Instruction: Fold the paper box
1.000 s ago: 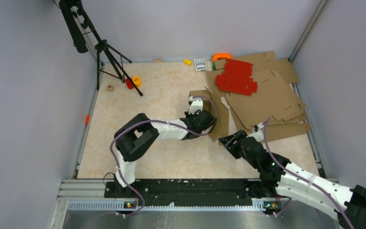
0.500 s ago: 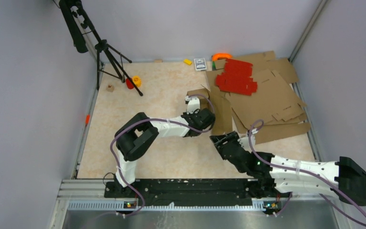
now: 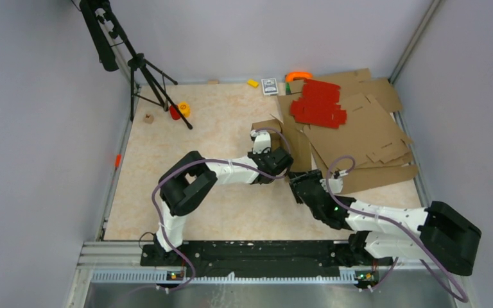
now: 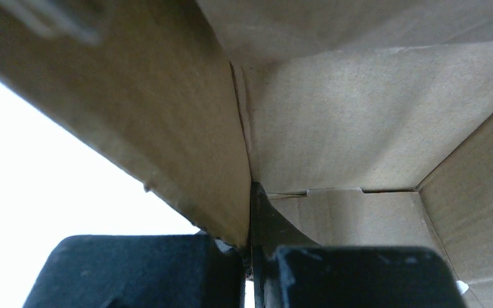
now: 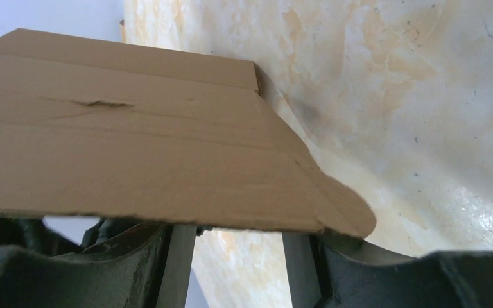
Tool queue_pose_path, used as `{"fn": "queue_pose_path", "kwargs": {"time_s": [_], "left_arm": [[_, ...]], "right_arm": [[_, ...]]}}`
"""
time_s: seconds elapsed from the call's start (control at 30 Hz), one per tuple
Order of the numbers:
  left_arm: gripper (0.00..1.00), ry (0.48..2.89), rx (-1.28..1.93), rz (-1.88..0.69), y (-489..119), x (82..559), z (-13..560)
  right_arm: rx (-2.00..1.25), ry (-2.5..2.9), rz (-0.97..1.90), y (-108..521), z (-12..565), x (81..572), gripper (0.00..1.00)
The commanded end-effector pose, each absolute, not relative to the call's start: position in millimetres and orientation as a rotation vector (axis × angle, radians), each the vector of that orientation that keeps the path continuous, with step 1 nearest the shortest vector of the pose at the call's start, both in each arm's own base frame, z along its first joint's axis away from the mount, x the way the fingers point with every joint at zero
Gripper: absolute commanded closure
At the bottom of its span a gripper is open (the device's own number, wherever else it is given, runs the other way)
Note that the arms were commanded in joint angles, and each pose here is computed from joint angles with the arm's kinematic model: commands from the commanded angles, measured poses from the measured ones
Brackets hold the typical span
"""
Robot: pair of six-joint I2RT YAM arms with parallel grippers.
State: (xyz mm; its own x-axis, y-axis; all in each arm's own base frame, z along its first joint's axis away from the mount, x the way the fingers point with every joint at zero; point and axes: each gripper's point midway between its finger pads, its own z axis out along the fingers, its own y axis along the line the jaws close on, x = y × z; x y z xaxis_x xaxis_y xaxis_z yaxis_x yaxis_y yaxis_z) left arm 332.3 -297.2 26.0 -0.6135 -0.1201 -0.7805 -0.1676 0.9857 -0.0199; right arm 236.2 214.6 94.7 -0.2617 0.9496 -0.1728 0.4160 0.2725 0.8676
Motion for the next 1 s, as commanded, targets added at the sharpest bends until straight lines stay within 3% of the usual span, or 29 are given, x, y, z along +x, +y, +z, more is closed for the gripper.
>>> {"fn": "queue_pose_path", "kwargs": {"time_s": [0.0,0.6,0.97], "left_arm": [[1.00,2.283,-0.173,0.120,-293,325,12],[1.00,2.279,-0.137,0.125,-295,326,10],[1.00,2.264,-0.131,0.139,-293,328,15]], "right_arm": [[1.302,1.823,1.051,234,99,246,0.51],[1.337,1.894,1.072,227,79,271,0.55],[1.027,1.940,0.986,194,133,236,0.52]]}}
